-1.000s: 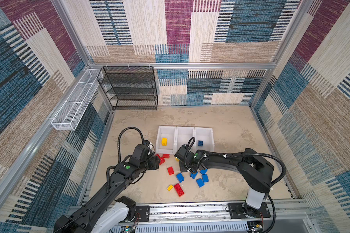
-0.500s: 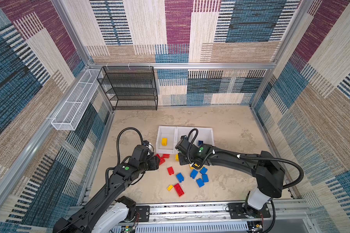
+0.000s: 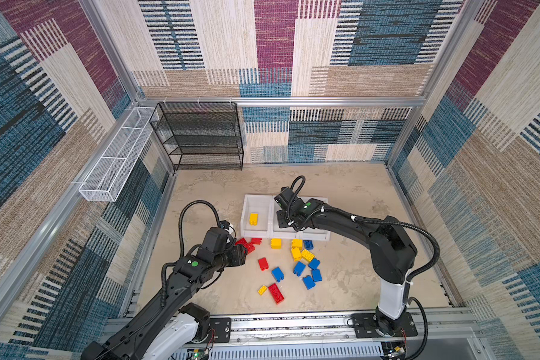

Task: Sort the legos into containers by color
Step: Place the lego in the container.

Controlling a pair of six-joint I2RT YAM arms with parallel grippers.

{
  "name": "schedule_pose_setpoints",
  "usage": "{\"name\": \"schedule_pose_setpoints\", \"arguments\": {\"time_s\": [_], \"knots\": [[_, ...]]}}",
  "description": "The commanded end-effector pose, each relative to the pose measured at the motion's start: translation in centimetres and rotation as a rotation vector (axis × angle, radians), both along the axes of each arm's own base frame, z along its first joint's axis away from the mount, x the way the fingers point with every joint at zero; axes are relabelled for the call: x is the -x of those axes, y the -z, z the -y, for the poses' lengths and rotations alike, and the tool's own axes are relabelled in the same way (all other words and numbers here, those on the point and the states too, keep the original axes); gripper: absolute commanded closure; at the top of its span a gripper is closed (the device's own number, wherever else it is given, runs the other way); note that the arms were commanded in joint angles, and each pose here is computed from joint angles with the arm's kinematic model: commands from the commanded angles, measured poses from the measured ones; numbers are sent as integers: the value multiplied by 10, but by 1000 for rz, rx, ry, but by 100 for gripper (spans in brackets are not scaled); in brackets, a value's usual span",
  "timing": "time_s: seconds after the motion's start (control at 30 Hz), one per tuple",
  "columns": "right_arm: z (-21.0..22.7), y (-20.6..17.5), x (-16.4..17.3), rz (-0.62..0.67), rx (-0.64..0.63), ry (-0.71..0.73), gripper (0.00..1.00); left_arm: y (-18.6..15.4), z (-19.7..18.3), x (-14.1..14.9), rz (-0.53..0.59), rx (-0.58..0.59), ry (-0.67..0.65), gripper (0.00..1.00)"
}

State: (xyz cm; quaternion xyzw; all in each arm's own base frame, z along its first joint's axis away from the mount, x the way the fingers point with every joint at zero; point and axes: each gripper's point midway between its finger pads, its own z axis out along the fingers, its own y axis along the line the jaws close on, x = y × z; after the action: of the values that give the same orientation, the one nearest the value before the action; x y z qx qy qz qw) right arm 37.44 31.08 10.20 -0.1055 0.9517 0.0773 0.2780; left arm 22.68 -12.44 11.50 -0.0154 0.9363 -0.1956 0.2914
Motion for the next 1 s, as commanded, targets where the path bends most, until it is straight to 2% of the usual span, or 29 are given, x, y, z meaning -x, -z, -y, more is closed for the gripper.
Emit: {"name": "schedule_pose_setpoints", "arguments": {"time_s": [0.0,0.2,0.3,0.7,0.97], "knots": [[-5,-3,-8,19,-11,-19,66,0,3,2,-4,40,-17,37],[-1,-4,-10,19,-4,-9,44,4,3,5,-17,48,-17,37],[0,-6,-9,22,-4,-5,39,5,3,6,-21,49,-13,37],[8,-23,2,31,-44,6,36,6,7,8,-33,62,0,37],[23,-35,25,25,-95,22,36,9,13,9,-57,64,17,37]]}}
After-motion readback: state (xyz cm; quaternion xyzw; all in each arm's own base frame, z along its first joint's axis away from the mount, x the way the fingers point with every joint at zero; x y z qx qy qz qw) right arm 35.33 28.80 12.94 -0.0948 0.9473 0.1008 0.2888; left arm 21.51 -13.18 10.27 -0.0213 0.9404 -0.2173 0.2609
